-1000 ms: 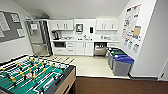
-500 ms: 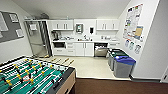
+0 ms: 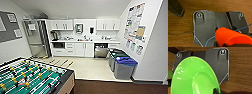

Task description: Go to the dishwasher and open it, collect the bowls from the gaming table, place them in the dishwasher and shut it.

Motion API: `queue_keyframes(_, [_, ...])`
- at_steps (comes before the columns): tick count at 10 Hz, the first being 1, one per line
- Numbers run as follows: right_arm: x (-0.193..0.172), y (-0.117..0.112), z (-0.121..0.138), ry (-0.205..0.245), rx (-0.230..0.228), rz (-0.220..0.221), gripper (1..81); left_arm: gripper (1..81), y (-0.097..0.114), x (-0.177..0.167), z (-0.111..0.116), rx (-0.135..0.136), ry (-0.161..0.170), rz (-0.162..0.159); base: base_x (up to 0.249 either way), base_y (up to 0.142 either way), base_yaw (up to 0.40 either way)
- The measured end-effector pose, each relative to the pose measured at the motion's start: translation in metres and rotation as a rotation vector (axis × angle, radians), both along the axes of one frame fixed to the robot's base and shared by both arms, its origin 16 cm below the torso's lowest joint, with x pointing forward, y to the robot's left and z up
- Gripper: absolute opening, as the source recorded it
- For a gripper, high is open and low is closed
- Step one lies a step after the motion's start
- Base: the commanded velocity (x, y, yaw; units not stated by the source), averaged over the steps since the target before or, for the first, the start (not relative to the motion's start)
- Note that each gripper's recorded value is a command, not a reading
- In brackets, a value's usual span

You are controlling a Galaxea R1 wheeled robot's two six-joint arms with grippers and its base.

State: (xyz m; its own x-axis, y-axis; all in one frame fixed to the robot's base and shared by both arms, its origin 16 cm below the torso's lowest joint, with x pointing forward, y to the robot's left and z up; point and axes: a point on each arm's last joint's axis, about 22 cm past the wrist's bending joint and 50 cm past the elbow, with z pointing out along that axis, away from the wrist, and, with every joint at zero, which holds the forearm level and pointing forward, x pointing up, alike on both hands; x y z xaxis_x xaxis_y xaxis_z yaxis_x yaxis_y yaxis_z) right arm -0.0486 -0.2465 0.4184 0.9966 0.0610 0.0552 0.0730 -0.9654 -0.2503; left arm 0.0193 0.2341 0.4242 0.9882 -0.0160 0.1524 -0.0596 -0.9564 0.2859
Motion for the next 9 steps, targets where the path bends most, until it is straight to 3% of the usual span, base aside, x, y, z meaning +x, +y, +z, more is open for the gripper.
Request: queue_keyframes(9, [0.0003, -0.0037, -0.0002, -0.002, -0.006, -0.001, 1.0, 1.0, -0.0048, 0.0, 0.0003, -0.007, -0.001, 0.0, 0.131, -0.062, 0.0])
